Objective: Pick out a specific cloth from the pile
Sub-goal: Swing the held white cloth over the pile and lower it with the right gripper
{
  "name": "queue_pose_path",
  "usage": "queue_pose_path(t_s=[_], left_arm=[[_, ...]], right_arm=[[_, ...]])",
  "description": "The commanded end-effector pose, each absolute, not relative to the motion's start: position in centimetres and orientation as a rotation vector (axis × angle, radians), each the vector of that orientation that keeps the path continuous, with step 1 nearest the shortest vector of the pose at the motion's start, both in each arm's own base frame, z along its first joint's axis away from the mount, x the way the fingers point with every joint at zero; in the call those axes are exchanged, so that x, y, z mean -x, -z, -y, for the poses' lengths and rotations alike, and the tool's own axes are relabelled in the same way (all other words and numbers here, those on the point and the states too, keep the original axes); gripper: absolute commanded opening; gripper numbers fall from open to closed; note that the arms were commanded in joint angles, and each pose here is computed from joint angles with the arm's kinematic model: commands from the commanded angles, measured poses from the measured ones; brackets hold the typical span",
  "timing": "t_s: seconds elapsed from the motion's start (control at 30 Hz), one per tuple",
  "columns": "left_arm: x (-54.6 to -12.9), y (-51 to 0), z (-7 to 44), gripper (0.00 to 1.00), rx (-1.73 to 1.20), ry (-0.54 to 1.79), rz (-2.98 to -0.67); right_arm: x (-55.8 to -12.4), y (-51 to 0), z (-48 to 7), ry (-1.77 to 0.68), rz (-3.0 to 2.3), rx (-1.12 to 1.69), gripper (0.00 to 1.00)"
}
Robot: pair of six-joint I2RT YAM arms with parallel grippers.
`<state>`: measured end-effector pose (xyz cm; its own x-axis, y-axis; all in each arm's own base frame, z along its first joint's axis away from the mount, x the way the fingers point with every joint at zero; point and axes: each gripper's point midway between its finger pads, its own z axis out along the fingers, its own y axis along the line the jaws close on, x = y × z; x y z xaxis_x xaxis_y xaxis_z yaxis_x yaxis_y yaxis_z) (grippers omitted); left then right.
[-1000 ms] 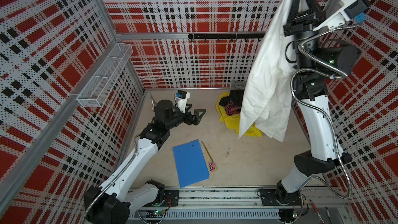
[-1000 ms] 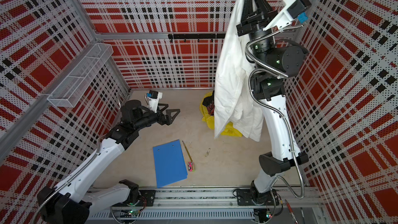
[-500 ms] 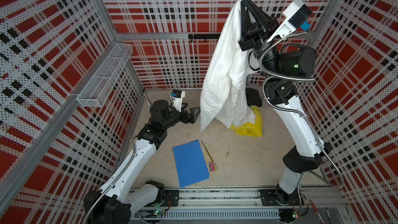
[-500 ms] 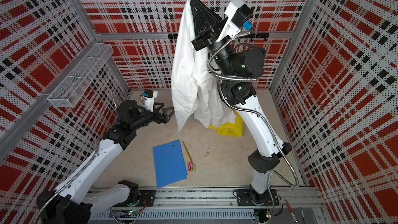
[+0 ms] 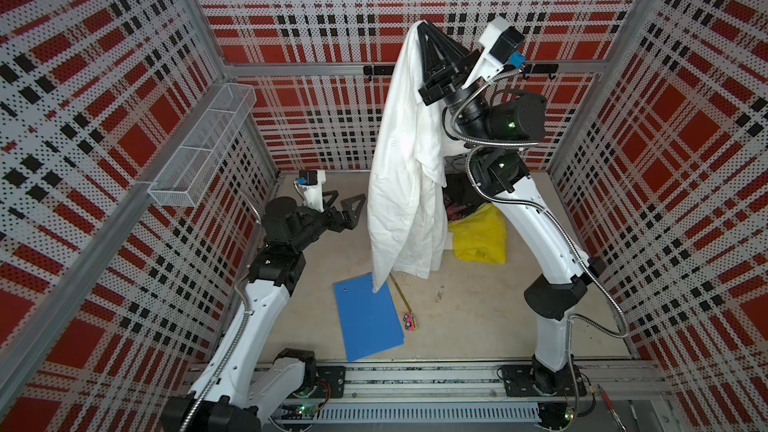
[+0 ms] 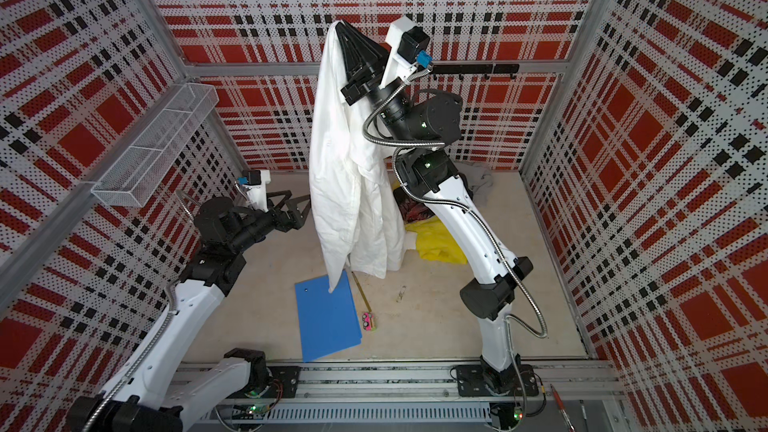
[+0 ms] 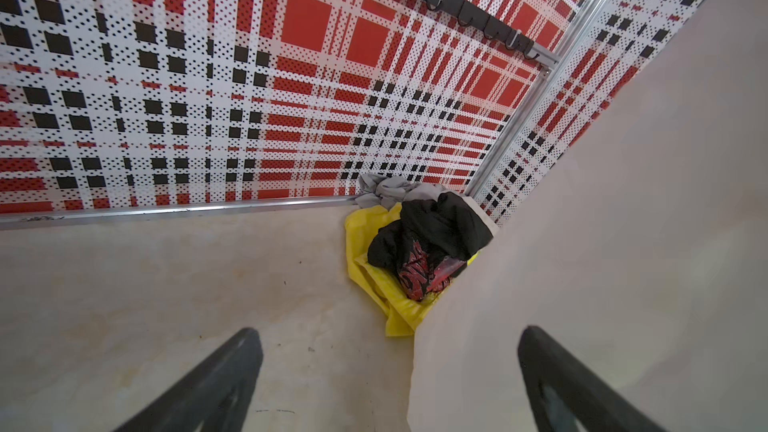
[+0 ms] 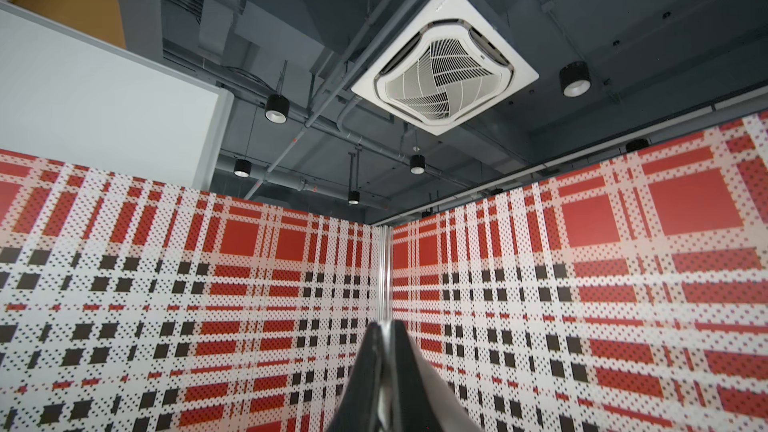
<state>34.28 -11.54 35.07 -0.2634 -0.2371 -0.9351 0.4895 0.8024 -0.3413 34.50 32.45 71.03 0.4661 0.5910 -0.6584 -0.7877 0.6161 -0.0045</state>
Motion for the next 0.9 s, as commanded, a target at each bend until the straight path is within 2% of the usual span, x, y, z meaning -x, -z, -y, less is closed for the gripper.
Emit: queue_pose_path(t_s=[0.0,0.3,0.47,0.63,0.87], left_arm=[[-33.9,-36.2,11.4,0.99,-0.201,0.732,-1.655],[-34.0,-36.2,11.3,0.99,-0.207,0.746,-1.647],[-34.1,-36.0,11.5,0.98,-0.214,0.755,-1.655],[-34.2,-35.8,11.4,0.97,-0.209,0.753,-1.659],[-34.4,-35.6,11.5,0.95,-0.208,0.756,-1.666]], right_arm=[[-34.2,-72.3,-31.2,-0.855,-0.617,0.263,0.02],[-39.7,-68.8,-31.0,-0.639,-0.782,0.162,0.02],[-41.4,-65.4,-32.7,-0.656,-0.893,0.249,0.02],[-43.0,-60.2,-35.4,-0.688,-1.044,0.352,0.03],[-47.0,-52.6,-34.9,-0.595,-1.256,0.315,0.02]])
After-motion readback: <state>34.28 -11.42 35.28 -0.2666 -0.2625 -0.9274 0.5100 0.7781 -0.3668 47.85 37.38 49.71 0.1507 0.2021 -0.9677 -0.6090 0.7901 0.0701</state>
